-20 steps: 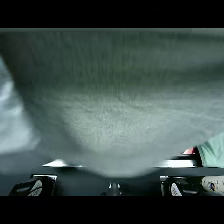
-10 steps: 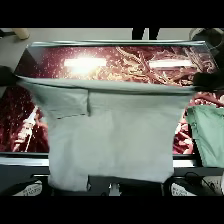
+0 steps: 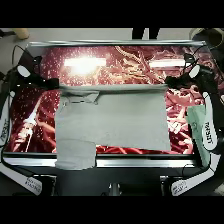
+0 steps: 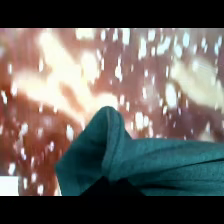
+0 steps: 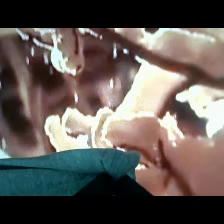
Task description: Fold the shirts.
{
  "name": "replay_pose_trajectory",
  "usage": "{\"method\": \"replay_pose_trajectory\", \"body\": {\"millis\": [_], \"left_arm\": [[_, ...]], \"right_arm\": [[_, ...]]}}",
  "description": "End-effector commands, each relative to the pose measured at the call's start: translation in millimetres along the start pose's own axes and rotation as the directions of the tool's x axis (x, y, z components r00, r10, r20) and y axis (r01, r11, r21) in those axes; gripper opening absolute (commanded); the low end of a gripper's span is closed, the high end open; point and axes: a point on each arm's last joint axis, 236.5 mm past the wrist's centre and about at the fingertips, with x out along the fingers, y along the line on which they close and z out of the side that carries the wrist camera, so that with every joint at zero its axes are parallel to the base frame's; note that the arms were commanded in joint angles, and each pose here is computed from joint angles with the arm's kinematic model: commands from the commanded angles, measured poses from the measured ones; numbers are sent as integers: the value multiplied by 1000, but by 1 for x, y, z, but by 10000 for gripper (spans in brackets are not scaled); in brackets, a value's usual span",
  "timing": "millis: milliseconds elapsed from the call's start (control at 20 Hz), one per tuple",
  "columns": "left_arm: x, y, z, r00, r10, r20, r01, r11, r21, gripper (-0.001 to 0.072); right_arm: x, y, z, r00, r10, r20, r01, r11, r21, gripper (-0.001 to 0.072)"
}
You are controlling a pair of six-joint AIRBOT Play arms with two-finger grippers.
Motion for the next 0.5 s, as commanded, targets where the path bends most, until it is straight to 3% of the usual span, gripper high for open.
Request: {"method": "replay_pose_trajectory", "body": {"millis": [0,150,300,450], "left_arm": [[26,-1,46,988,-9,154,10,1000,-9,24],[24,-2,65,972,-14,234,26,999,-47,24],[46,-1,28,995,-30,90,38,995,-93,24],[18,-6,-14,992,-52,-112,53,999,7,24]], "right_arm": [[18,4,44,977,32,210,-46,997,62,22],[14,10,62,956,58,287,-92,990,105,22],[37,16,11,992,94,87,-105,987,122,22],[9,20,-34,985,108,-132,-98,992,81,22]]}}
